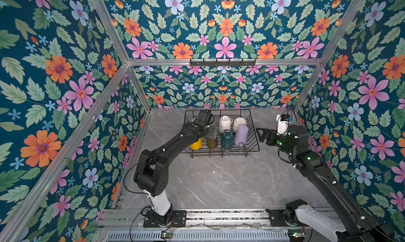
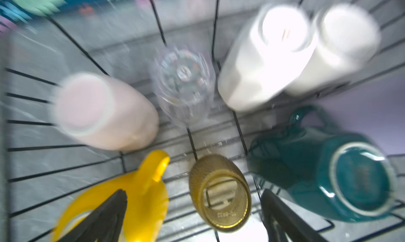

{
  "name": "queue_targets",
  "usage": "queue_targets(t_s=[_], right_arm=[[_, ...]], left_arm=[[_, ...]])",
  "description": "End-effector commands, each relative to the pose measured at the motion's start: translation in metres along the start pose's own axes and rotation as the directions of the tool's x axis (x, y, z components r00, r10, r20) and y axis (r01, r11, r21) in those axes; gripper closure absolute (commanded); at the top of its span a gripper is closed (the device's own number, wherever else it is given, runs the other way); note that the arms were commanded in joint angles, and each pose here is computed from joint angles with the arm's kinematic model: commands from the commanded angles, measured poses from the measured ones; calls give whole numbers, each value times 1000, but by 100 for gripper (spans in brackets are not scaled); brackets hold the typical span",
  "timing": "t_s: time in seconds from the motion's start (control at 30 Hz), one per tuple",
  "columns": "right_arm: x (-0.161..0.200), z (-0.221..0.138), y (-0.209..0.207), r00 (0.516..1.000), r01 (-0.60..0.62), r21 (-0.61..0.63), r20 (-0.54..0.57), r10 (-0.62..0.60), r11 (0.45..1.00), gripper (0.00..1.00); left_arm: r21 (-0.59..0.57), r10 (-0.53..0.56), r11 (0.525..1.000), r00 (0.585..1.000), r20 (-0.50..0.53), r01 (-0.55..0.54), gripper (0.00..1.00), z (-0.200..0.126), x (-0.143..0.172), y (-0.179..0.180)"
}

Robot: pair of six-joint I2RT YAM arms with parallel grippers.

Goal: Load cups into a dish rack
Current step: Reset both arms

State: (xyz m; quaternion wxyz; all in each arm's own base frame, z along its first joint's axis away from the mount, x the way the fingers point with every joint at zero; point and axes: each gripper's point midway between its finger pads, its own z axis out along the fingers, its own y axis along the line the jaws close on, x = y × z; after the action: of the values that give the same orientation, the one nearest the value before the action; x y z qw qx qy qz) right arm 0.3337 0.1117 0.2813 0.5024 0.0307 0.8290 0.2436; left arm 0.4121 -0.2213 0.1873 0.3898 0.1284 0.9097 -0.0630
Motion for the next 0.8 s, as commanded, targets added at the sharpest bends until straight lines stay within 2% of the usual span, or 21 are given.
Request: queue_targets(t_s=[0.0, 0.07, 0.2, 0.3, 0.43, 0.5, 0.6, 0.77], right_arm=[[14, 8, -13, 997, -18, -9, -71, 18, 1000, 1], [20, 15, -35, 997, 7, 67, -75, -2, 998, 1], [28, 23, -75, 997, 68, 212, -59, -56, 975, 1], [36, 29, -108, 993, 120, 325, -32, -116, 938, 1], [45, 38, -148, 992, 109, 403, 21, -128, 908, 1], [50, 42, -161, 985, 141, 441, 30, -172, 886, 1], [56, 52, -171, 978, 178, 456, 16, -208, 872, 1], [59, 50, -180, 970, 208, 484, 7, -242, 850, 1]], left_arm=[[-94, -41, 993, 954, 298, 72, 1, -35, -50, 30], [-86, -74, 989, 901, 428, 122, 1, -63, -58, 50], [-117, -120, 967, 814, 568, 225, 1, -96, -46, 101], [-204, -105, 931, 758, 644, 302, 1, -108, -15, 143], [-264, -73, 892, 693, 717, 367, 1, -117, 30, 178], [-296, -61, 876, 698, 713, 380, 1, -113, 50, 189], [-383, -59, 826, 740, 670, 413, 1, -98, 82, 212], [-369, -103, 808, 727, 679, 459, 1, -85, 119, 232]])
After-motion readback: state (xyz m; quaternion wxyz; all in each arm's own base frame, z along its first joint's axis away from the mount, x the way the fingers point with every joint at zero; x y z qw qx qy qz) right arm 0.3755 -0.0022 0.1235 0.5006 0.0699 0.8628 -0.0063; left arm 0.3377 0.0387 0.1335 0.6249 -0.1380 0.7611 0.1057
